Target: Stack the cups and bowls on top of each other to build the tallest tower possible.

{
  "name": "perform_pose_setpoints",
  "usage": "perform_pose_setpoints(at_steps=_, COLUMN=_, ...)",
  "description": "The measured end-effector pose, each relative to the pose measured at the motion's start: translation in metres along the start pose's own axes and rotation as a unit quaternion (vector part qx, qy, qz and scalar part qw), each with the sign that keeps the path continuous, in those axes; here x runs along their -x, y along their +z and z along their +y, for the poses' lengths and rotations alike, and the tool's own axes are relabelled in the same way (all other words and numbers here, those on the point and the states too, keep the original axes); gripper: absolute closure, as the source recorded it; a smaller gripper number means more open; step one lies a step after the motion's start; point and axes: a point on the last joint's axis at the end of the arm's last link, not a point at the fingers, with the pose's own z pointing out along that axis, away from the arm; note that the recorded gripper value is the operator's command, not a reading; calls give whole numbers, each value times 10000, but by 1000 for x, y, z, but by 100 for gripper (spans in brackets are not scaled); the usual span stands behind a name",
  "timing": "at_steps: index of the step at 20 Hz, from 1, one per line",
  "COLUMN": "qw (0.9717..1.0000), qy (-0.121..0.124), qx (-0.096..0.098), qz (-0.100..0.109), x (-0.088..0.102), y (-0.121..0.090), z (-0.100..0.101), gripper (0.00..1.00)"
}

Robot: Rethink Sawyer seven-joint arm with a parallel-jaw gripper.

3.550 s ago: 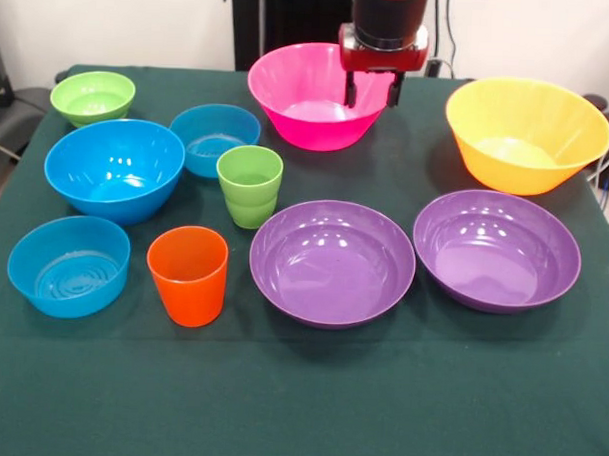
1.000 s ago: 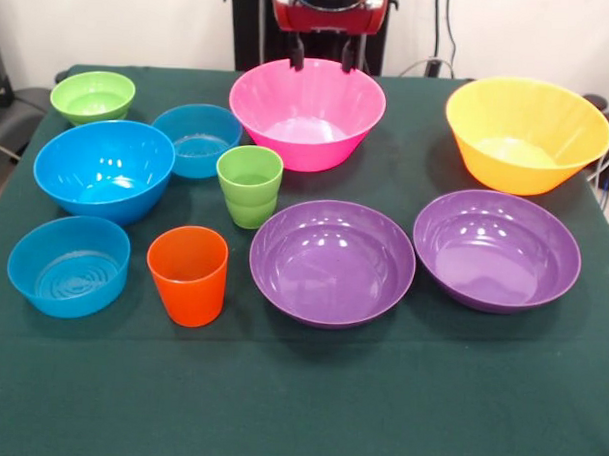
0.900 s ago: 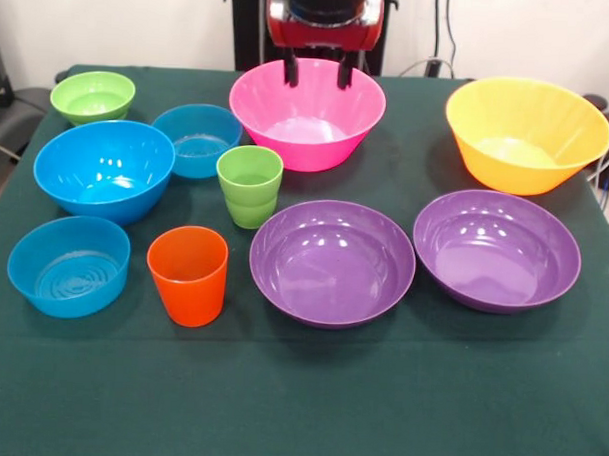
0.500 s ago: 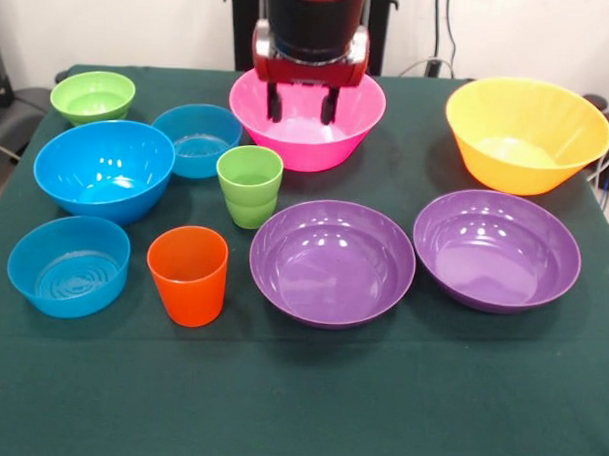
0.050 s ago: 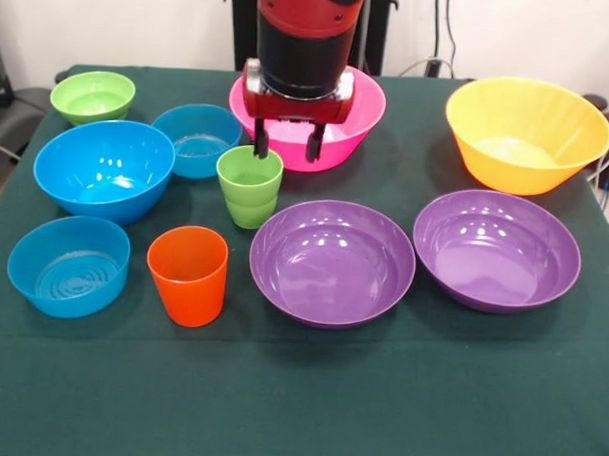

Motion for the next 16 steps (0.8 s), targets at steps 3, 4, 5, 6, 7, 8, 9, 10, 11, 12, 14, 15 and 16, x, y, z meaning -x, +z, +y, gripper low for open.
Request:
perform_pose_setpoints(at_steps=3, qw=9999, qy=2, qx=-36, qz=-131, x=2, y=6, z=-6, gripper=0)
perform_pose_setpoints(at_steps=4, qw=9998, qy=8, qx=-49, qz=-184, x=2, y=8, z=-8, gripper=0)
perform_pose_setpoints(at_steps=5, qw=9997, qy=16, qx=-59, qz=-221, x=2, y=10, z=-11, gripper=0)
perform_pose_setpoints(at_steps=6, qw=9996, qy=25, qx=-76, qz=-283, x=2, y=13, z=-15, gripper=0)
perform_pose_setpoints(at_steps=7, qw=9994, qy=29, qx=-90, qz=-324, x=1, y=15, z=-17, gripper=0)
perform_pose_setpoints(at_steps=8, qw=9992, qy=28, qx=-109, qz=-374, x=0, y=19, z=-21, gripper=0)
perform_pose_setpoints(at_steps=9, qw=9991, qy=23, qx=-124, qz=-400, x=-1, y=22, z=-22, gripper=0)
perform_pose_setpoints(at_steps=10, qw=9990, qy=11, qx=-139, qz=-420, x=-2, y=25, z=-23, gripper=0)
perform_pose_setpoints(at_steps=11, qw=9989, qy=-8, qx=-161, qz=-434, x=-4, y=29, z=-25, gripper=0)
perform_pose_setpoints(at_steps=12, qw=9989, qy=-42, qx=-189, qz=-434, x=-8, y=36, z=-25, gripper=0)
perform_pose_setpoints(at_steps=14, qw=9986, qy=-74, qx=-225, qz=-474, x=-9, y=38, z=-26, gripper=0)
perform_pose_setpoints(at_steps=15, qw=9983, qy=-98, qx=-256, qz=-521, x=-9, y=38, z=-27, gripper=0)
perform_pose_setpoints(at_steps=16, qw=9981, qy=-113, qx=-270, qz=-545, x=-9, y=39, z=-27, gripper=0)
